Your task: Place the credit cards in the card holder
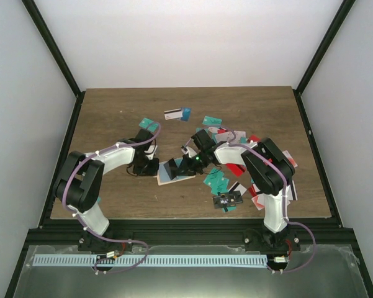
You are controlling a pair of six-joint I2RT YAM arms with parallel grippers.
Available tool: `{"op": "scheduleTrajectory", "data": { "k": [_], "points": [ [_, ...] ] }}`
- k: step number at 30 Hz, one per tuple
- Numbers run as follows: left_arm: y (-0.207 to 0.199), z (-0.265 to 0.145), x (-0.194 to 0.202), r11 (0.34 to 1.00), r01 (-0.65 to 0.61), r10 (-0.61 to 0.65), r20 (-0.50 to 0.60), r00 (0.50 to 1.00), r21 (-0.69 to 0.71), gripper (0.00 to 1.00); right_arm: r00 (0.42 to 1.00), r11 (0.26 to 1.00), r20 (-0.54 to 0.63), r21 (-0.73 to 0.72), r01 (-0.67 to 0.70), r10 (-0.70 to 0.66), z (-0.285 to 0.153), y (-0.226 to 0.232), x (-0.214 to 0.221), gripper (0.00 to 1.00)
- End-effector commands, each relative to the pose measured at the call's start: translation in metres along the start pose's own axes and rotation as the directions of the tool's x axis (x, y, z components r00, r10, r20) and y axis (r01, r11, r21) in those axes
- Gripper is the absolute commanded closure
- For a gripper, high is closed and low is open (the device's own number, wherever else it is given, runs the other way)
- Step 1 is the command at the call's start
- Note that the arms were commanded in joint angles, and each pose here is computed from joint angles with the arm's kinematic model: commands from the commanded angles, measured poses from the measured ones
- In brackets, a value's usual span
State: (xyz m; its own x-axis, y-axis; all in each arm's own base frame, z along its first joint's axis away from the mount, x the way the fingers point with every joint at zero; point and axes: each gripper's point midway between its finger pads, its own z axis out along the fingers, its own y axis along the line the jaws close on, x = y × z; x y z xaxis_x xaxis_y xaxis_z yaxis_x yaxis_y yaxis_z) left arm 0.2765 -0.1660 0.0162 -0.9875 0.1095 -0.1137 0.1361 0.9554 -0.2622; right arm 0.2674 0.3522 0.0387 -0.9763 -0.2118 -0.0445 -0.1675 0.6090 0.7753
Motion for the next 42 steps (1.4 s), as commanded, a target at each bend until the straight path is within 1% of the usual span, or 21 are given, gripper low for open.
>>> {"op": "scheduleTrajectory", "data": {
  "k": [1,7,12,17,19,23,31,35,39,42],
  "points": [
    [-0.004,0.002,0.013,0.999,0.008,-0.006,-0.032,0.999,0.042,0.85,0.999,1.000,0.022,-0.019,-0.024,0.025,0.005,-0.007,-0.002,0.99],
    [-0.008,0.004,0.023,0.996,0.037,-0.033,-0.046,0.998,0.081,0.86,0.999,0.999,0.028,-0.026,-0.043,0.044,0.010,-0.008,0.004,0.99],
    [-0.010,0.004,0.025,0.994,0.052,-0.048,-0.050,0.998,0.095,0.86,0.999,0.999,0.000,-0.025,-0.032,0.032,0.021,-0.002,0.010,0.99],
    [-0.007,0.001,0.022,0.996,0.053,-0.050,-0.032,0.998,0.077,0.86,0.999,1.000,-0.035,0.012,-0.017,0.018,0.025,0.002,0.019,0.96],
    [-0.006,0.000,0.020,0.997,0.049,-0.048,-0.027,0.999,0.067,0.86,0.999,0.999,-0.035,0.032,-0.009,0.010,0.022,0.002,0.019,0.92],
    [-0.003,0.000,0.019,0.998,0.045,-0.044,-0.022,0.999,0.050,0.86,1.000,0.997,-0.028,0.079,0.011,-0.009,0.012,0.004,0.018,0.77],
    [-0.001,-0.003,0.014,0.999,0.034,-0.034,-0.009,0.999,0.028,0.87,0.997,0.990,-0.027,0.118,0.082,-0.079,-0.012,0.026,0.014,0.54],
    [-0.001,-0.004,0.013,1.000,0.024,-0.024,-0.007,1.000,0.020,0.87,0.996,0.982,-0.043,0.166,0.088,-0.082,-0.019,0.026,0.016,0.41],
    [-0.001,-0.006,0.013,1.000,0.017,-0.017,-0.003,1.000,0.025,0.87,0.995,0.972,-0.029,0.210,0.104,-0.100,-0.025,0.023,0.012,0.40],
    [-0.002,-0.006,0.015,0.999,0.011,-0.011,-0.006,1.000,0.031,0.87,0.993,0.971,-0.020,0.207,0.117,-0.115,-0.022,0.026,0.004,0.45]
  ]
}}
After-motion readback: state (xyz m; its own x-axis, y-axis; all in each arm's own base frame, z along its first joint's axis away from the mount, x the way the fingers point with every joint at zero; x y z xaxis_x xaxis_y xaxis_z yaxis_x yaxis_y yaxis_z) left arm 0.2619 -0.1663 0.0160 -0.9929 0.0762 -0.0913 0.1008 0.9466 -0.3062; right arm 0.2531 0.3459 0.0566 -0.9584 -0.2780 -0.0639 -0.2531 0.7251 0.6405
